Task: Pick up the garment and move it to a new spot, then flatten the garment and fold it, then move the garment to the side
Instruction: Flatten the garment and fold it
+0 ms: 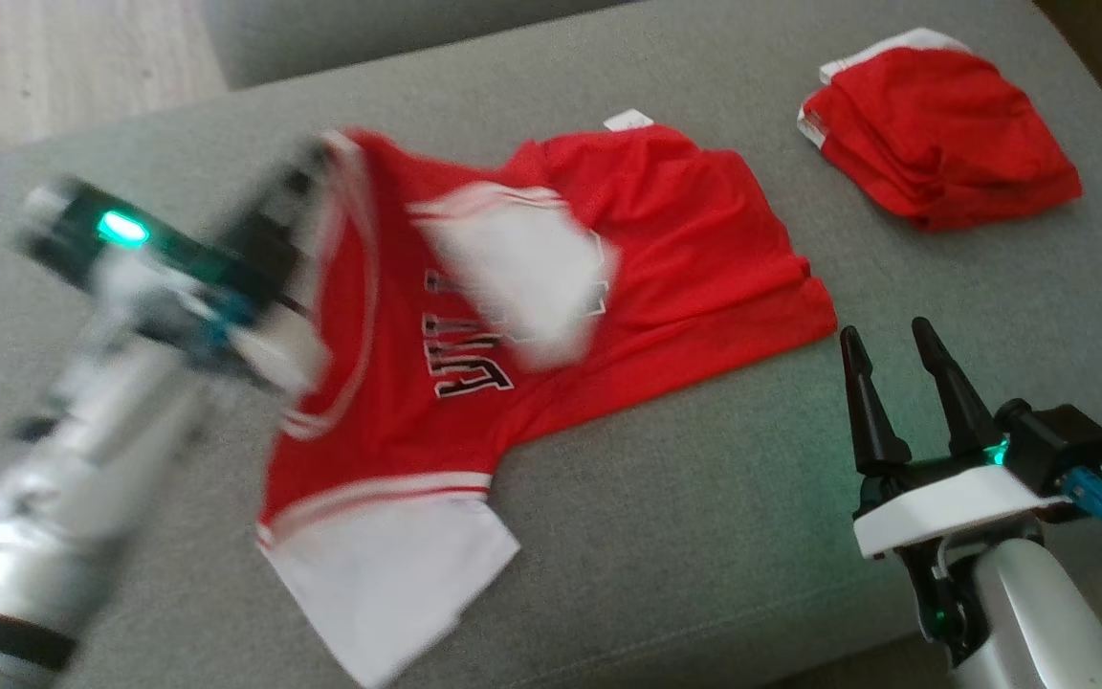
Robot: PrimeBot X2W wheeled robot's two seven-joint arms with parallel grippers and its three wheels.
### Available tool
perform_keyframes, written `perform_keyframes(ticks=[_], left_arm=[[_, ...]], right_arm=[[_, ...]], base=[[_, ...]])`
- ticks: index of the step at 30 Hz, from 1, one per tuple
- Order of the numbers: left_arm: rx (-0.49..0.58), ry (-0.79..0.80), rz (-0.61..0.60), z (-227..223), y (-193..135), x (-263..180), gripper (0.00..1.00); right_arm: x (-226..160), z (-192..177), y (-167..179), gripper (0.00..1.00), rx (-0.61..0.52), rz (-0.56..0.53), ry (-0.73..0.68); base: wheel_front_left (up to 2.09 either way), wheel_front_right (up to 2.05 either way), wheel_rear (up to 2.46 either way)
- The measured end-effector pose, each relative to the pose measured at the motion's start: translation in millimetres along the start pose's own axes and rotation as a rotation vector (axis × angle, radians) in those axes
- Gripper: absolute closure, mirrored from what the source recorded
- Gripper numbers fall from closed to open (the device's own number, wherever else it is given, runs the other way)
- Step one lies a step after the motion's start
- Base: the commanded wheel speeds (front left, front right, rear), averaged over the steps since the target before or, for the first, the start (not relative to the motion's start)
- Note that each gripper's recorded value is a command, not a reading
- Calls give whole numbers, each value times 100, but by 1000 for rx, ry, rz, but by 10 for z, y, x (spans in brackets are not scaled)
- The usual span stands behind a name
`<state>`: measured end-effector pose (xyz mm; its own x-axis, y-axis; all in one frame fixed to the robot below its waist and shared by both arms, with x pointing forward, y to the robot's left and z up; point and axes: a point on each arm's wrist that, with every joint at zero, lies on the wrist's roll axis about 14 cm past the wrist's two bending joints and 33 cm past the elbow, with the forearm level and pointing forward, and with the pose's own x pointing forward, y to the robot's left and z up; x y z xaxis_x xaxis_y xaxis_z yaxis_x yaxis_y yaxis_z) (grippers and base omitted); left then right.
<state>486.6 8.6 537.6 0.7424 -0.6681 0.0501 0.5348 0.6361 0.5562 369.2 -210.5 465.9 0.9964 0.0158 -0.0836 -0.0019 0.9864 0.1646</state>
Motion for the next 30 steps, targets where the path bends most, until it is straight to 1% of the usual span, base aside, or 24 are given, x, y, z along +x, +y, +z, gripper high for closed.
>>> perform_keyframes(ticks=[3,9,11,12,13,17,19,20,23,25,27,28,29,30], left_arm=[[56,22,50,-139,382,45,100],[116,44,105,-350,871,308,100],[123,65,149,-460,1049,385,100],[116,91,166,-560,1105,403,72],[101,126,177,-690,1128,402,0],[21,182,194,-935,1018,376,0],[-21,187,215,-949,941,308,0],[-21,187,215,-949,941,308,0],[-100,184,271,-931,846,87,0],[-190,184,319,-916,751,-107,0],[-288,188,348,-891,563,-334,0],[-339,199,358,-891,437,-455,0],[-437,238,374,-906,154,-735,0],[-485,265,388,-927,18,-886,0]], right_arm=[[0,-62,-38,0,1,-15,19],[-7,-204,-182,0,-8,-63,65],[7,-221,-238,0,-13,-79,72],[9,-225,-259,0,-17,-86,73],[6,-228,-277,0,-19,-94,74],[-7,-260,-332,0,-10,-120,77],[-4,-271,-314,0,-4,-117,76],[-4,-271,-314,0,-4,-117,76],[16,-282,-253,0,8,-102,71],[45,-286,-194,0,13,-85,69],[54,-316,-114,0,21,-62,72],[53,-340,-74,0,25,-51,77],[46,-392,22,0,33,-24,91],[47,-406,77,0,36,-8,94]], base=[[0,0,0],[0,0,0],[0,0,0],[0,0,0],[0,0,0],[0,0,0],[0,0,0],[0,0,0],[0,0,0],[0,0,0],[0,0,0],[0,0,0],[0,0,0],[0,0,0]])
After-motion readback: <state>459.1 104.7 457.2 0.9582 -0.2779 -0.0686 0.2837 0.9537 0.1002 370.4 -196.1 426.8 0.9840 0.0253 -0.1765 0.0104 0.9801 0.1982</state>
